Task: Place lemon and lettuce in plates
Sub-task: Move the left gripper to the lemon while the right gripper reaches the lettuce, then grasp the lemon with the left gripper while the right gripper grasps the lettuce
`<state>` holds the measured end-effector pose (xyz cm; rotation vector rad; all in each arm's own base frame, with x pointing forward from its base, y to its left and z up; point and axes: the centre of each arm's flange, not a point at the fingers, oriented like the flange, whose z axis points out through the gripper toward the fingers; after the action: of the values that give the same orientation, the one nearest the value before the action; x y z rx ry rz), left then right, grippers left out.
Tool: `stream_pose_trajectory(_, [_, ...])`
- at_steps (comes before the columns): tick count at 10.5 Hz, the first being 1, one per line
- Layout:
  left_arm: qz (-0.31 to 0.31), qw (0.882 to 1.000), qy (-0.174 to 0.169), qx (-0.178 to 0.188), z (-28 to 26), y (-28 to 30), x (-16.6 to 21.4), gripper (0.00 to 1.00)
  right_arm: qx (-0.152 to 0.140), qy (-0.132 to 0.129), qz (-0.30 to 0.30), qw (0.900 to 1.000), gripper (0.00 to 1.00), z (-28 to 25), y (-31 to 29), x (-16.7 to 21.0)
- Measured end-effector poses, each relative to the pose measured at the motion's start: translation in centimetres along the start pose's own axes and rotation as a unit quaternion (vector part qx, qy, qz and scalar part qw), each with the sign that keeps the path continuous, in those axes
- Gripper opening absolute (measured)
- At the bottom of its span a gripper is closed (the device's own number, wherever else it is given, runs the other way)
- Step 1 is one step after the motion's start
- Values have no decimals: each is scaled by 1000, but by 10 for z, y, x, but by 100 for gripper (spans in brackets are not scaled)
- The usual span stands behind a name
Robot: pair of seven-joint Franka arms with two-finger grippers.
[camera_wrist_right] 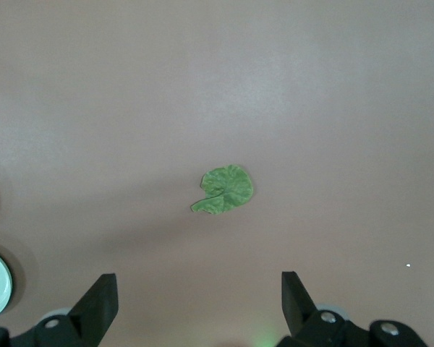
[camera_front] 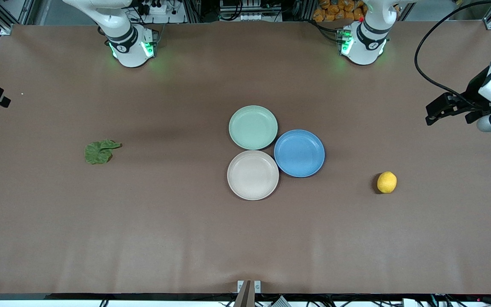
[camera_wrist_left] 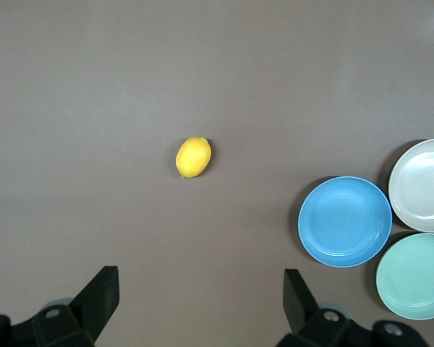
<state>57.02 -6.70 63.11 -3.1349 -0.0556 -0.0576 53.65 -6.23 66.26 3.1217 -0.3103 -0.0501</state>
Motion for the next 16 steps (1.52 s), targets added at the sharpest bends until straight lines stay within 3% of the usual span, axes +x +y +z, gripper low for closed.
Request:
stream_pose_trajectory(4, [3, 999, -33, 13, 43, -2, 13, 100, 0, 0, 2, 1000, 100, 6, 2, 3])
stream_pose_trajectory(6, [25, 999, -32, 25, 84, -5, 31, 100, 0, -3, 7, 1000, 100, 26, 7, 9])
stream_pose_trajectory(12, [49, 997, -52, 9, 225, -15, 71, 100, 1, 6, 13, 1000, 100, 145, 12, 31])
stream_pose_trajectory(16, [55, 996, -68, -5, 313, -21, 87, 100, 0, -6, 14, 1000, 100, 217, 24, 22])
